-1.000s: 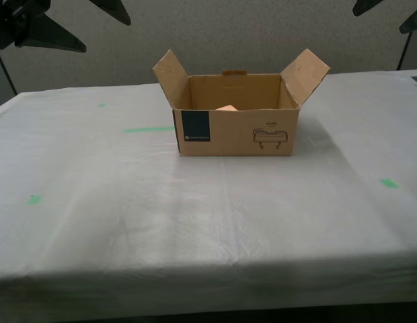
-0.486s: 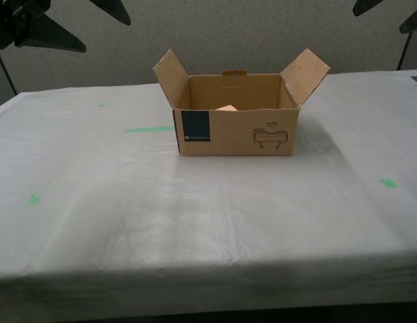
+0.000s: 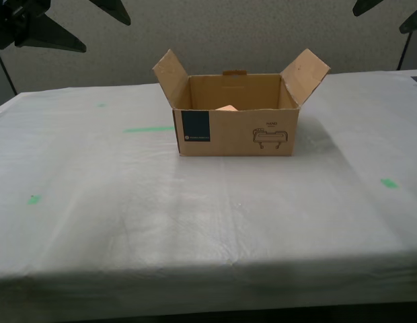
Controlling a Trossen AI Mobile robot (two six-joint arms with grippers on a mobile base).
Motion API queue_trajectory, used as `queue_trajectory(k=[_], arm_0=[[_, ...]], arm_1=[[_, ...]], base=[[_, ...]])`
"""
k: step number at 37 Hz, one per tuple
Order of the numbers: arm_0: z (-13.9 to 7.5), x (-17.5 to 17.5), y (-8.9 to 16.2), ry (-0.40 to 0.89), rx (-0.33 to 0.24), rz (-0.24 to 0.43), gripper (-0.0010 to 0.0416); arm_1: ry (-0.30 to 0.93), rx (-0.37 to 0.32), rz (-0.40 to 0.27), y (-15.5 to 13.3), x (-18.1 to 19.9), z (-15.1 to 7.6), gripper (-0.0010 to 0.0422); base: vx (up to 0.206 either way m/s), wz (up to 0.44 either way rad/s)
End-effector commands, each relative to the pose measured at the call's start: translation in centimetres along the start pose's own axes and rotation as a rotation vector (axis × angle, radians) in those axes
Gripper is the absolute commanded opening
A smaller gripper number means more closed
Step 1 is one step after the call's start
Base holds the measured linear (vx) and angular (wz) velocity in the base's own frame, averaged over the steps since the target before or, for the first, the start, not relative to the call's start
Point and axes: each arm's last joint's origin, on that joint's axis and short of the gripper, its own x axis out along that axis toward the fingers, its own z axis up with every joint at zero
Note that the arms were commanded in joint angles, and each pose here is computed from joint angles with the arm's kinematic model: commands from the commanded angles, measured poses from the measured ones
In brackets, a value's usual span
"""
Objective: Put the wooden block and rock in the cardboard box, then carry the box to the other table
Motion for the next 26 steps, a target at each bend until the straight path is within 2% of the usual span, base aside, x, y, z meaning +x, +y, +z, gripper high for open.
queue_trajectory(k=[1,26], arm_0=[[0.01,-0.02,0.01,-0.002,0.002,-0.002,0.0394],[0.01,-0.02,0.01,-0.002,0.002,-0.002,0.0394]], arm_1=[[-0.003,-0.003,0.000,-0.02,-0.02,0.04,0.0375],[-0.003,-0.003,0.000,-0.02,-0.02,0.04,0.0375]], base=[[0.000,0.000],[0.000,0.000]])
